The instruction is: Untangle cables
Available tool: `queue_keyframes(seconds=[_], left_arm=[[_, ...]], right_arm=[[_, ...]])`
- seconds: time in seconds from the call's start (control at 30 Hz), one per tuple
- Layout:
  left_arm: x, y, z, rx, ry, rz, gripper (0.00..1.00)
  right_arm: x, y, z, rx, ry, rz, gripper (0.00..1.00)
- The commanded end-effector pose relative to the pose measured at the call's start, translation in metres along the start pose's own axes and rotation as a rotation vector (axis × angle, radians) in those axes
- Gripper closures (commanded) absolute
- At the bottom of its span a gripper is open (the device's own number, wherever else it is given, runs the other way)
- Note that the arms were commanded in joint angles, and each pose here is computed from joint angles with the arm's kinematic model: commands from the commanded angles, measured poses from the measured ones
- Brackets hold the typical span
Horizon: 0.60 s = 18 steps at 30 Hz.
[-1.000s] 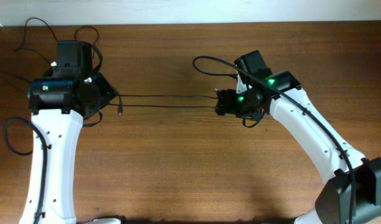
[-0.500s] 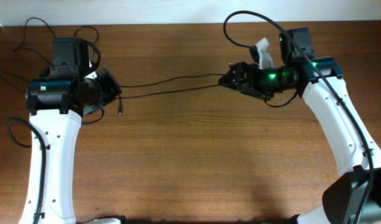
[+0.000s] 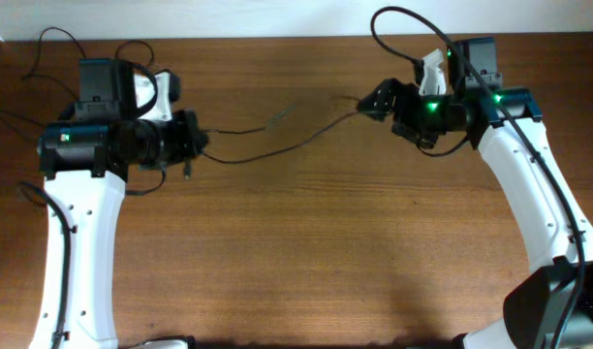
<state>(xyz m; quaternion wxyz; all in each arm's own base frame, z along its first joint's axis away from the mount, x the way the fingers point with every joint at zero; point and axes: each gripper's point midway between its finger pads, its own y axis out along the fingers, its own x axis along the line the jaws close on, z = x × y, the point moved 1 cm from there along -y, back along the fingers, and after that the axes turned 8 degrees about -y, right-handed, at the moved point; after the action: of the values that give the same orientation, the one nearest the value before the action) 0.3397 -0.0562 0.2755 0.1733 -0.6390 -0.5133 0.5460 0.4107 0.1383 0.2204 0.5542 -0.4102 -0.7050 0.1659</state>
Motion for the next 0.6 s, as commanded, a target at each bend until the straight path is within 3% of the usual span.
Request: queue_keyframes(seconds=[0.0,0.13,0.2,0.3,0.37,0.57], left_arm=[[-0.045,-0.006,0.014,0.035,0.208,0.187,1.00],[-0.055,-0.001,0.021,0.045,0.278,0.185,1.00],[-0.033,0.001,0.012,0.008,0.200,0.046,1.00],[-0.028,0.001,0.010,0.000,0.168,0.016,1.00],[-0.031,0.001,0.009,-0.006,0.170,0.030,1.00],[-0.096,-0.013,0.009,0.006,0.248,0.418,1.00]], right_arm=[[0.007,-0.005,-0.019,-0.063,0.092,-0.026,0.02],[0.049,-0.012,-0.023,-0.040,0.007,-0.263,0.02],[0.014,-0.006,-0.021,-0.066,0.076,-0.071,0.02],[-0.051,-0.013,0.005,-0.029,0.175,0.302,0.02],[-0.050,-0.013,0.018,0.048,0.060,0.292,0.02],[-0.033,0.001,0.045,0.162,-0.038,0.220,0.02]])
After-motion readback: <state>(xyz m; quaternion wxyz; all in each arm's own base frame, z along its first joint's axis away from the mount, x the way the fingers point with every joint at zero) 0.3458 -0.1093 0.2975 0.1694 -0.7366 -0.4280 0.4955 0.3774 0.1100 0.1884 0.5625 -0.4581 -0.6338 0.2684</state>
